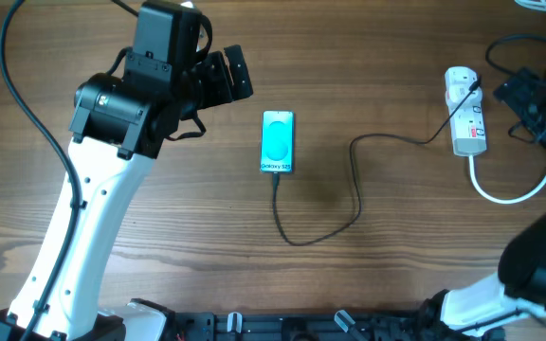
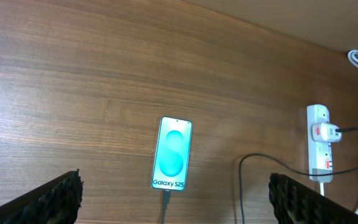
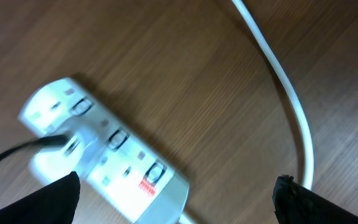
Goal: Plug charger to phone and switch on socket
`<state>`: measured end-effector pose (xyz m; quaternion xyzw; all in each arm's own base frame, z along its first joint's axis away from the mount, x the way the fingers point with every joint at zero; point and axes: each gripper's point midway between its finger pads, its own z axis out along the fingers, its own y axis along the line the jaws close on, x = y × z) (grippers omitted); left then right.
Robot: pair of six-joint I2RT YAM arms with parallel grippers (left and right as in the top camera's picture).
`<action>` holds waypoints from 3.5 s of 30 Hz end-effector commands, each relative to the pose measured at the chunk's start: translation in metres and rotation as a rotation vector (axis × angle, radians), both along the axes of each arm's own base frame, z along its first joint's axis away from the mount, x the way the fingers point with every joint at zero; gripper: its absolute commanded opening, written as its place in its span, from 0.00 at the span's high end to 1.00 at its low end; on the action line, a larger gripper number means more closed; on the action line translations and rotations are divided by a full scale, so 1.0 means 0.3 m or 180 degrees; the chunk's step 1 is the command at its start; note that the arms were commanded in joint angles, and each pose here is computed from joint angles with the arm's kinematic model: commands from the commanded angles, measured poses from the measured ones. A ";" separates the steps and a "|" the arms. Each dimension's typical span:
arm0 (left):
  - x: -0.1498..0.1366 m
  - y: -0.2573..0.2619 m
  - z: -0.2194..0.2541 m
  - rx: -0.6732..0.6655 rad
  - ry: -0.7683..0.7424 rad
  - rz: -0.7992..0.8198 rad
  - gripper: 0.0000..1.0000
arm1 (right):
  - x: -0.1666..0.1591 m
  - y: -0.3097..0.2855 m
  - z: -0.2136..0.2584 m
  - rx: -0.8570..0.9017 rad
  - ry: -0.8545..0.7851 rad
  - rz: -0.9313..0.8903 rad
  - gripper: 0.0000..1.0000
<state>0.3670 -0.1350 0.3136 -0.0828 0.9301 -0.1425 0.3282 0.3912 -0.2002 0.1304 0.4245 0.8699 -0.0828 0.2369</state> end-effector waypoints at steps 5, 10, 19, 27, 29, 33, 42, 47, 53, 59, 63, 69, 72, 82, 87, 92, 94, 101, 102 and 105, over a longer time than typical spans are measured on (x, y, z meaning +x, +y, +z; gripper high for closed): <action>0.004 0.013 -0.006 0.0008 0.0005 0.0082 0.00 | 0.074 -0.114 -0.240 -0.0050 0.0205 0.0066 0.00; 0.004 0.013 -0.006 0.0010 0.0005 0.0082 0.00 | 0.111 -0.078 -0.366 0.0206 0.0226 0.0243 0.00; 0.004 0.013 -0.006 0.0008 0.0005 0.0082 0.00 | 0.147 -0.006 -0.390 0.0552 0.0080 0.0500 0.00; 0.004 0.013 -0.006 0.0009 0.0005 0.0082 0.00 | 0.117 0.011 -0.404 0.0631 0.0199 0.0494 0.00; 0.004 0.013 -0.006 0.0009 0.0005 0.0082 0.00 | 0.120 0.023 -0.404 0.0686 0.0179 0.0522 0.00; 0.004 0.013 -0.006 0.0009 0.0005 0.0082 0.00 | 0.118 0.039 -0.406 0.0757 0.0178 0.0564 0.00; 0.004 0.013 -0.006 0.0009 0.0005 0.0082 0.00 | 0.112 0.051 -0.412 0.0787 0.0213 0.0638 0.00; 0.004 0.013 -0.006 0.0010 0.0005 0.0082 0.00 | 0.113 0.085 -0.454 0.0936 0.0245 0.0754 0.00; 0.004 0.013 -0.006 0.0010 0.0005 0.0082 0.00 | 0.106 0.106 -0.480 0.0979 0.0322 0.0795 0.00; 0.004 0.013 -0.006 0.0009 0.0005 0.0082 0.00 | 0.100 0.133 -0.447 0.1115 0.0274 0.0791 0.00; 0.004 0.013 -0.006 0.0010 0.0005 0.0082 0.00 | 0.048 0.091 -0.357 0.0934 0.0359 0.0401 0.00; 0.004 0.013 -0.006 0.0008 0.0005 0.0082 0.00 | -0.060 0.081 -0.107 0.0663 0.0311 0.0129 0.00; 0.004 0.013 -0.006 0.0009 0.0005 0.0082 0.00 | -0.122 0.110 0.016 0.0616 0.0219 0.0141 0.00; 0.004 0.013 -0.006 0.0009 0.0005 0.0082 0.00 | -0.285 0.377 0.256 0.0280 -0.0500 0.0810 0.00; 0.004 0.013 -0.006 0.0009 0.0005 0.0082 0.00 | -0.389 0.577 0.299 0.0220 -0.0784 0.1392 0.00; 0.004 0.013 -0.006 0.0009 0.0005 0.0082 0.00 | -0.512 0.719 0.338 0.0354 -0.1098 0.1830 0.00; 0.004 0.013 -0.006 0.0009 0.0005 0.0082 0.00 | -0.562 0.751 0.325 0.0517 -0.1025 0.1937 0.00; 0.004 0.013 -0.006 0.0009 0.0005 0.0082 0.00 | -0.596 0.764 0.284 0.0647 -0.0800 0.1956 0.00; 0.004 0.013 -0.005 0.0009 0.0004 0.0082 0.00 | -0.596 0.764 0.277 0.0640 -0.0763 0.1974 0.00; 0.004 0.013 -0.006 0.0009 0.0005 0.0082 0.00 | -0.608 0.764 0.251 0.0685 -0.0615 0.1954 0.00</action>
